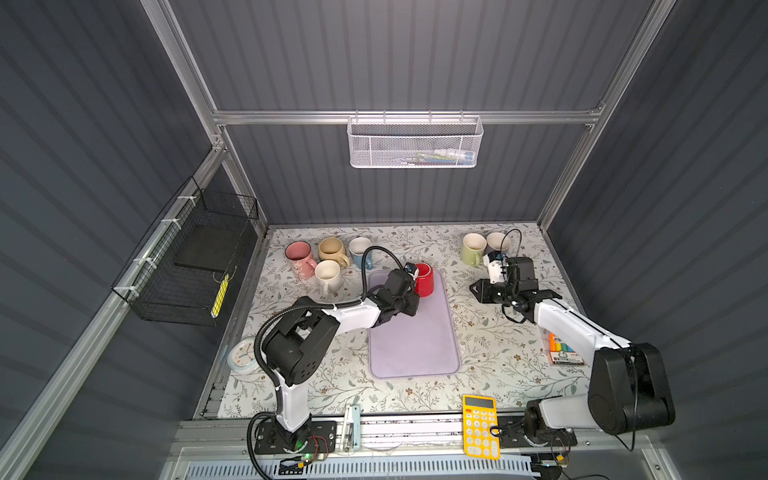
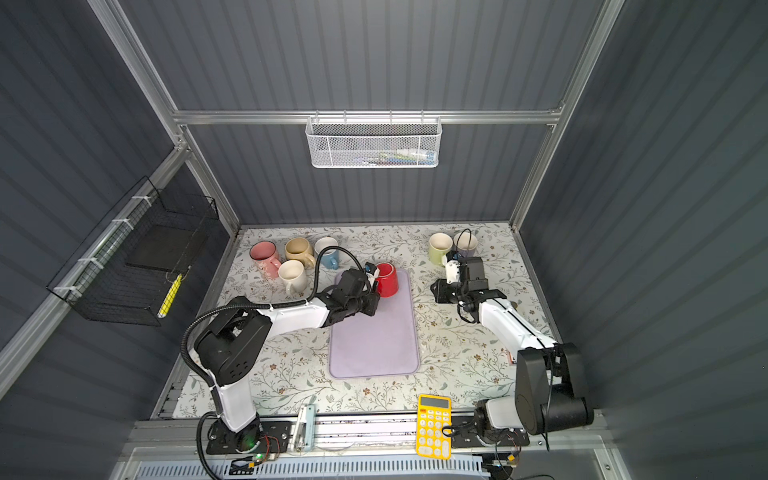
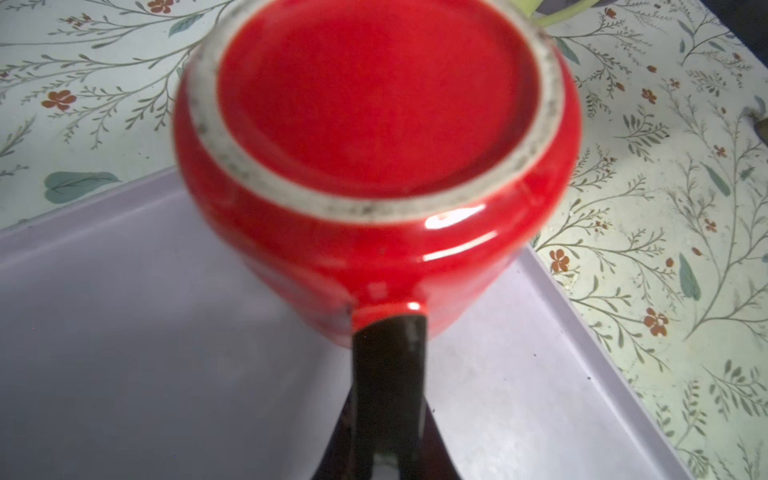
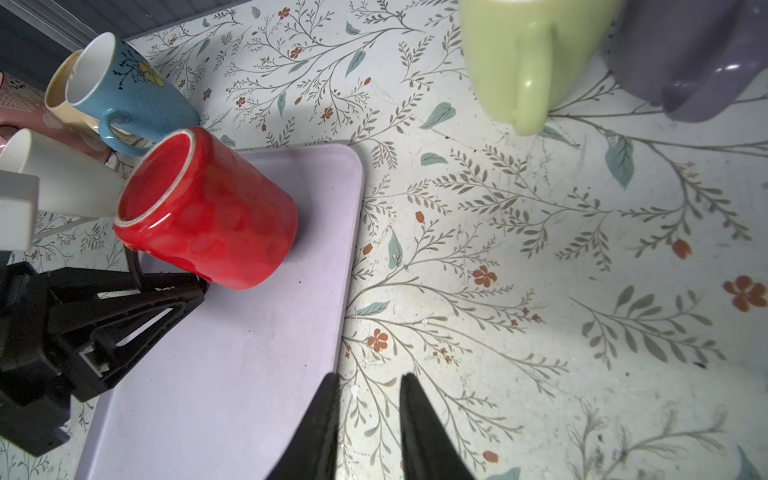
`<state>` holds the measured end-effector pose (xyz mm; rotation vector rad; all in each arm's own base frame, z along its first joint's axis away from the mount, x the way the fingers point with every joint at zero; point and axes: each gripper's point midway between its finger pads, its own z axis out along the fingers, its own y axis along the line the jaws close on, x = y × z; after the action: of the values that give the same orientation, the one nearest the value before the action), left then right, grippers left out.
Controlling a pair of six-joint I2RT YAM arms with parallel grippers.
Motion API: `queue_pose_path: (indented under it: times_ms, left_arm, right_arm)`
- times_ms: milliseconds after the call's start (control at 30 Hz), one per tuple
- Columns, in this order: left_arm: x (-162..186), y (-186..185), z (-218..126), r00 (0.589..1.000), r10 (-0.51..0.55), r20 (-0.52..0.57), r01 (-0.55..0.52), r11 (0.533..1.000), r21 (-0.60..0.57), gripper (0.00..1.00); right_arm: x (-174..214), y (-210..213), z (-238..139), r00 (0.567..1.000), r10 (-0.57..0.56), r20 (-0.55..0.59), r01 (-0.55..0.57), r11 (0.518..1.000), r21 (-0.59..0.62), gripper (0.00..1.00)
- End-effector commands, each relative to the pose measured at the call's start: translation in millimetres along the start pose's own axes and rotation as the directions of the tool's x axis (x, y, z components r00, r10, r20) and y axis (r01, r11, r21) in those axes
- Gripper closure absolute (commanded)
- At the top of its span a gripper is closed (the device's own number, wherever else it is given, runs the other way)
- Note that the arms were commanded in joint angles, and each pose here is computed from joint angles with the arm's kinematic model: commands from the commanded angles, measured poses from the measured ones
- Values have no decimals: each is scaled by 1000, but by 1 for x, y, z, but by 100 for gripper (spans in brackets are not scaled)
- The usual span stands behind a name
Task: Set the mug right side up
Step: 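Lift the red mug off the tray with the left gripper while the right gripper approaches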
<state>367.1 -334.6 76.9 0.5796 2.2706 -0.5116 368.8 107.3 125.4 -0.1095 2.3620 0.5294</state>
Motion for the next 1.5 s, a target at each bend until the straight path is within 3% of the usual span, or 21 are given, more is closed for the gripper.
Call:
queue_pose_path:
  times_ms: [0,233,833,1200,1467]
  left_arm:
    - [-49,-12,-28,986,-4,164,-7,998,65,100]
    - [-69,-17,-57,974,-6,229,-25,991,132,100]
    - [-104,-30,-131,923,-97,372,-55,924,378,100]
    - [-113,-39,-153,906,-137,400,-84,868,489,100]
    - [-120,-41,-164,891,-164,423,-95,845,527,100]
  right_arm:
    - [-5,2,-8,1000,9,15,-9,1000,-1,72]
    - [-7,5,-10,1000,19,24,-19,1000,-13,72]
    - [-17,47,-30,991,12,130,20,970,-241,71]
    - [-25,86,-50,973,22,229,88,885,-457,61]
    - [-29,119,-69,956,40,292,151,785,-601,49]
